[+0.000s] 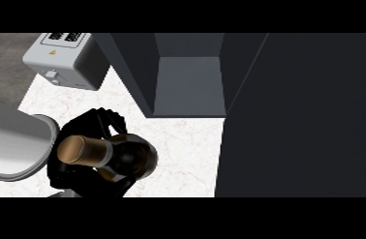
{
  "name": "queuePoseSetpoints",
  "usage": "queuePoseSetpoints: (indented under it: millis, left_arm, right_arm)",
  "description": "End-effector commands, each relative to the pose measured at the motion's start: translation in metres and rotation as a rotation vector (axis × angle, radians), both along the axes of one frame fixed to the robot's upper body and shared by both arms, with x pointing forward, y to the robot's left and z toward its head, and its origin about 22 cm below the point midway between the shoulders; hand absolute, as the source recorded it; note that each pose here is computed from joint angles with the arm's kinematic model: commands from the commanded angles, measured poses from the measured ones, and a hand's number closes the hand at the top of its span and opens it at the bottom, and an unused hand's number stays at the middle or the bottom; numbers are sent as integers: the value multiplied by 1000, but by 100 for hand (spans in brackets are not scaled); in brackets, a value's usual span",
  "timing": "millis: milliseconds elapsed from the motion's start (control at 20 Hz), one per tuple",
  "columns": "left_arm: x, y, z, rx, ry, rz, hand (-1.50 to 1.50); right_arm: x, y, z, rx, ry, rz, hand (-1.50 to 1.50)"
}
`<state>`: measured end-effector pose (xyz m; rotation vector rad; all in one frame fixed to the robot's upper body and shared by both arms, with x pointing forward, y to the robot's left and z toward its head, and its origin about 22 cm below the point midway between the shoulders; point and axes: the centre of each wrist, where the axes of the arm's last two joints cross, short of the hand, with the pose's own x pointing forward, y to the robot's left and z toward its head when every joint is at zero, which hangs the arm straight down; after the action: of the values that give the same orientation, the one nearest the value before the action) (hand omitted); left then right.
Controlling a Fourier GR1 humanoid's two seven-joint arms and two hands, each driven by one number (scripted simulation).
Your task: Pick up the wine, place it into the cabinet and close the cabinet
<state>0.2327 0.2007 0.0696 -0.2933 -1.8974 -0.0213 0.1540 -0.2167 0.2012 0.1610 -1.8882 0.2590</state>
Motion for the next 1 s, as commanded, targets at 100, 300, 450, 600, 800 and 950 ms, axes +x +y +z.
queuePoseSetpoints:
  millis: [100, 300, 450, 600, 800, 950]
  left_arm:
    - [13, -56, 29, -40, -7, -45, 150]
    - [5, -80, 52, -63, 3, -60, 150]
    - [25, -88, 58, -68, -2, -44, 150]
    - [28, -109, 63, -45, -1, -23, 150]
    - [32, -115, 73, -36, 6, -2, 150]
    - [43, -122, 66, -19, -1, 46, 150]
  right_arm:
    - [-18, 3, 12, 41, -28, 36, -150]
    - [-18, -8, -1, 53, -35, 41, -150]
    - [-23, -3, 8, 44, -35, 64, -150]
    - [-32, -5, 16, 54, -22, 63, -150]
    - [-11, -20, 2, 55, -31, 43, -150]
    - [-31, -7, 12, 43, -24, 57, -150]
